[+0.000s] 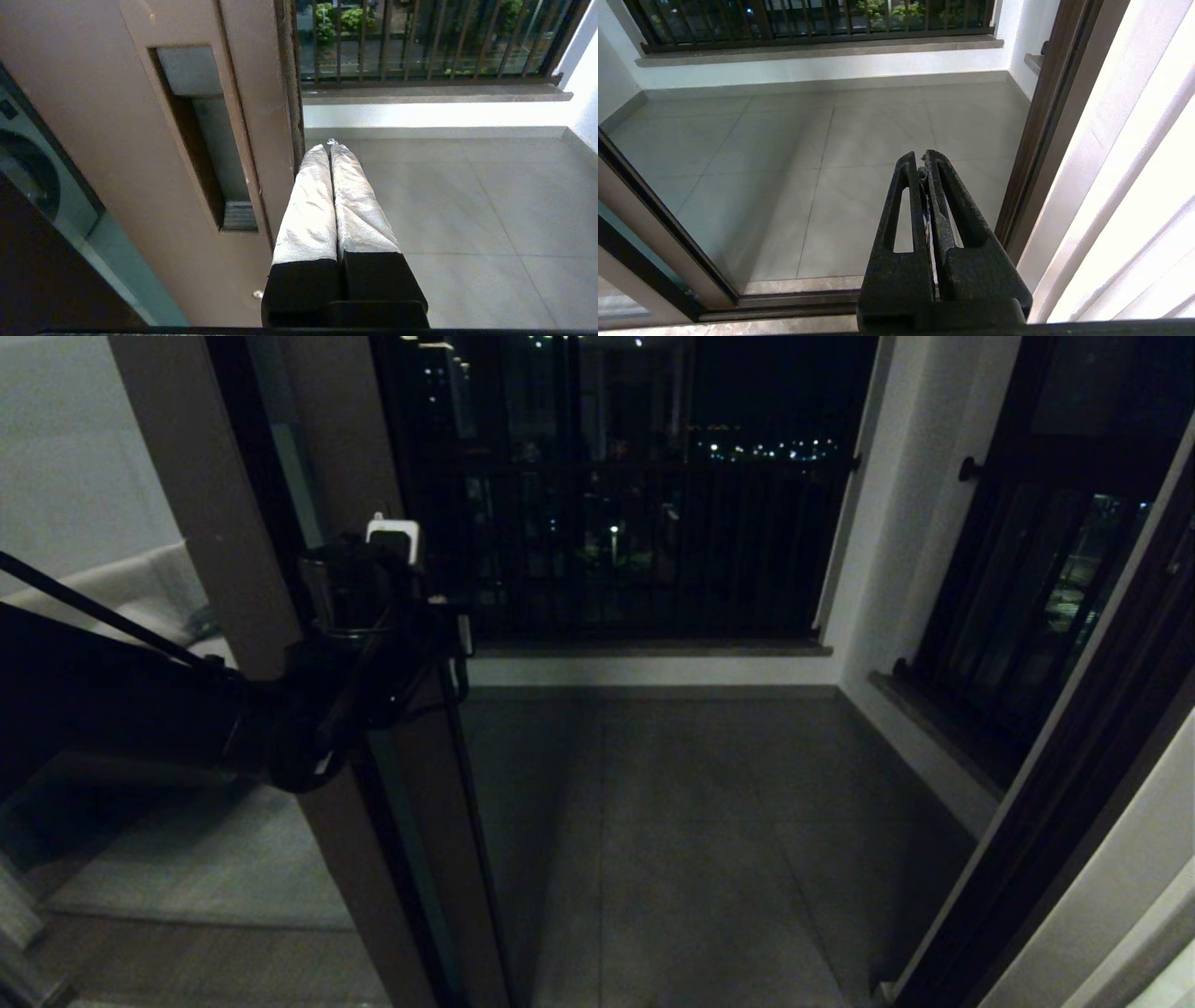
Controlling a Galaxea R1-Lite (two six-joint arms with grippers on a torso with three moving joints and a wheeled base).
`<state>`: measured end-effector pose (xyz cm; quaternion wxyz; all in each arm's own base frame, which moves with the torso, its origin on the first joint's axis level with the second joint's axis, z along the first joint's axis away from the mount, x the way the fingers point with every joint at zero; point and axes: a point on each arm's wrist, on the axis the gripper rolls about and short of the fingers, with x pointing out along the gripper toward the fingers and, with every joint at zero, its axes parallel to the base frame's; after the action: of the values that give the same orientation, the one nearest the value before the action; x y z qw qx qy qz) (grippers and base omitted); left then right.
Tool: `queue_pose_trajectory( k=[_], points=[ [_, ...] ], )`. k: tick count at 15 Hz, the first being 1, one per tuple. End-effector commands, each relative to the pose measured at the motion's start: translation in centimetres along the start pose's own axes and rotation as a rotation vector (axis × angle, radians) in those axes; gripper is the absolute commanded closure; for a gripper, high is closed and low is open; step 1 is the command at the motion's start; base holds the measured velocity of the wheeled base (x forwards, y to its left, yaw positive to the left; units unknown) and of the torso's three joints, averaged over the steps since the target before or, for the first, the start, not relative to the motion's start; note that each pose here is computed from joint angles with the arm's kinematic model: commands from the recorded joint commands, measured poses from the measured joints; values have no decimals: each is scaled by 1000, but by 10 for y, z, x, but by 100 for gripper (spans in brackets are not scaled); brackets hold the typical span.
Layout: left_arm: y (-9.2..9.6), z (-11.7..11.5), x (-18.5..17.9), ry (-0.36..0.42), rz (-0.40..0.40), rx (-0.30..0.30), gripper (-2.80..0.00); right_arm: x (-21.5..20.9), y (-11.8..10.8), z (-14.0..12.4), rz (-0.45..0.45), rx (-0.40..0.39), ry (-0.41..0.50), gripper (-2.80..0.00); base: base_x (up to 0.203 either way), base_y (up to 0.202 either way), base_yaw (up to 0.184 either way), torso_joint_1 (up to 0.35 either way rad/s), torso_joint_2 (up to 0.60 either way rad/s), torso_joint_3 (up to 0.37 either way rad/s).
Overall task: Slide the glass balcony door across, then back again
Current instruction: Open the slid door
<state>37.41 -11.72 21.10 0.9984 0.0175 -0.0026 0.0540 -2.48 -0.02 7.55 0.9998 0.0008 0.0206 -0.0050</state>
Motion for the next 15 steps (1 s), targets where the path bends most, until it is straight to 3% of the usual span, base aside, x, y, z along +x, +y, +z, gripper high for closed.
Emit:
queue_pose_trajectory(
  k=[1, 15],
  points=[
    [3, 0, -1, -8, 10, -2, 0, 0, 0, 0, 0, 1, 2, 0, 0, 0, 0, 0, 0, 0],
    [10, 1, 0, -18, 29, -1, 0, 0, 0, 0, -1, 0, 2, 0, 0, 0, 0, 0, 0, 0]
  ],
)
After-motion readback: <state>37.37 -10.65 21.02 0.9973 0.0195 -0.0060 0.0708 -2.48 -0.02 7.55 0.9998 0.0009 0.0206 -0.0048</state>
